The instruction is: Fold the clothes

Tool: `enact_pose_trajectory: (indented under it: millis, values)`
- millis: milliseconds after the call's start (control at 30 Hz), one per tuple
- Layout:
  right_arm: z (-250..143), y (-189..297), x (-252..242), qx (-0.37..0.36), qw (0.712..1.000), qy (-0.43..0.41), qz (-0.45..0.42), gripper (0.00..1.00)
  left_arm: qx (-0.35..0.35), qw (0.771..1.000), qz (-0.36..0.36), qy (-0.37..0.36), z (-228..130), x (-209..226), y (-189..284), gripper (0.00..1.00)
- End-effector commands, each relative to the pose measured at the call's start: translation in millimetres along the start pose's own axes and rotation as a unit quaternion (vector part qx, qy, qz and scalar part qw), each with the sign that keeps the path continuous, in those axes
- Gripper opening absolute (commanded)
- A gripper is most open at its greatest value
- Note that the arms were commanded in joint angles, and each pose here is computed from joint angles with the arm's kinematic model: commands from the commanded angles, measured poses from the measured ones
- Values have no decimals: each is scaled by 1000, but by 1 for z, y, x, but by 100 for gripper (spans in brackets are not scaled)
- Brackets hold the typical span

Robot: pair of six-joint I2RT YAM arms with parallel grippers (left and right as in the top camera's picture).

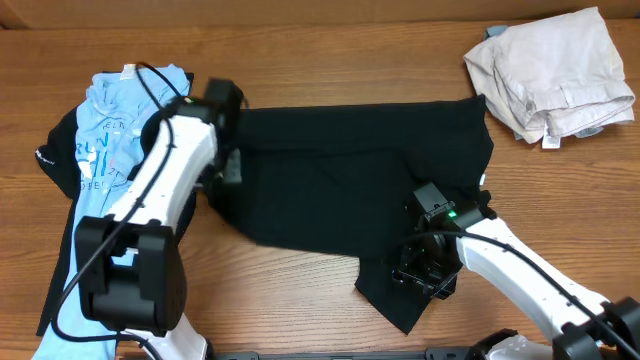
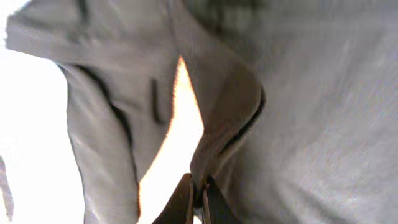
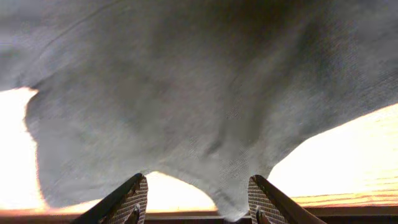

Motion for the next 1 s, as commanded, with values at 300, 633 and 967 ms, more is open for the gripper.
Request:
enact_pose_trajectory:
  millis: [300,633,967]
  values:
    - [-41,-7,-11,11,998,1,-68,55,-34,999,-11,27,17,6,20,4]
    - [-44,-20,-26,0,994,-34,-100,54,-38,999,-7,16,18,7,20,4]
    - [-45,-42,-17,27,998,-30,-40,42,-38,999,-8,17,19,6,20,4]
Point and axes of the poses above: each gripper's point midway between its finger pads, its own y axis back along the fingers, its own x axis along the line the jaws close on, z = x × y, the point moved 5 cm from there along y, back along the fingers, and after that the axes turned 11 degrees about -y, right-handed, at the moved point
